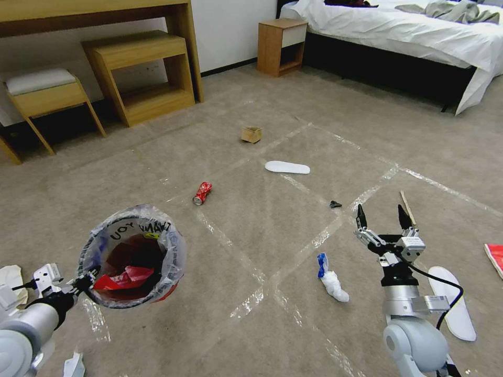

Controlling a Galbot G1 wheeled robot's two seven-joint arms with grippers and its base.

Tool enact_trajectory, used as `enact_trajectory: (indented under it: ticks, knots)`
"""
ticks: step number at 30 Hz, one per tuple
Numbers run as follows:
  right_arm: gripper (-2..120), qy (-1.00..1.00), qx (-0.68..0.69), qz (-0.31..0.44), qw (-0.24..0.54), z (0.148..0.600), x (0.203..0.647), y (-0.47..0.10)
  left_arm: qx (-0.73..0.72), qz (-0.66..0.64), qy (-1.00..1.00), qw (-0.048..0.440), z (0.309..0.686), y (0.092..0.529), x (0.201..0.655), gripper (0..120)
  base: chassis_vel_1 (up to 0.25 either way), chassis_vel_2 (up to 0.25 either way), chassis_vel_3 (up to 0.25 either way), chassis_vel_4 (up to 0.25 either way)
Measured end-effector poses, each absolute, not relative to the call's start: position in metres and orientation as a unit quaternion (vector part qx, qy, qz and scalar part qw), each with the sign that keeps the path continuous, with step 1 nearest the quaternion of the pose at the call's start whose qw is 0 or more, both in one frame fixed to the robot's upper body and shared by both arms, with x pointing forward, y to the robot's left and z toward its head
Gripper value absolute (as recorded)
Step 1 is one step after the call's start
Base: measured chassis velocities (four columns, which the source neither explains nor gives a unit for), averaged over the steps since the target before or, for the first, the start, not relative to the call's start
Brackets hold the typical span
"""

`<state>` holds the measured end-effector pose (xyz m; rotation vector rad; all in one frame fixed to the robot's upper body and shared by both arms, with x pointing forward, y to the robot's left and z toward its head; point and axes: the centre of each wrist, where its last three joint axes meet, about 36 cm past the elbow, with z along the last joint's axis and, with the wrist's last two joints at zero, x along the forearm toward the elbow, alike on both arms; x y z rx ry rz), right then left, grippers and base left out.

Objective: Pick up the trash bin and place the garbage on the floor into it.

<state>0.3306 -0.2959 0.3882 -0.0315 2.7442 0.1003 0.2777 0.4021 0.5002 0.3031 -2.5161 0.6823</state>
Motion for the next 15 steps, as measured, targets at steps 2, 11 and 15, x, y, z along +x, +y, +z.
enact_trajectory:
  ticks: [2, 11, 15]
  knots:
    - [100, 0.98, -0.011, 0.036, 0.198, 0.3881, 0.3311, -0.2964, 0.111, 0.251, -0.927, 0.255, 0.5005, 0.4019, 0.2779, 0, 0.0, 0.0, 0.0, 0.0]
    - [100, 0.98, -0.009, 0.038, 0.196, 0.3878, 0.3329, -0.2972, 0.112, 0.252, -0.927, 0.254, 0.5002, 0.4028, 0.279, 0, 0.0, 0.0, 0.0, 0.0]
    - [100, 0.982, -0.001, 0.041, 0.186, 0.3881, 0.3333, -0.2972, 0.113, 0.255, -0.926, 0.255, 0.4981, 0.403, 0.2797, 0, 0.0, 0.0, 0.0, 0.0]
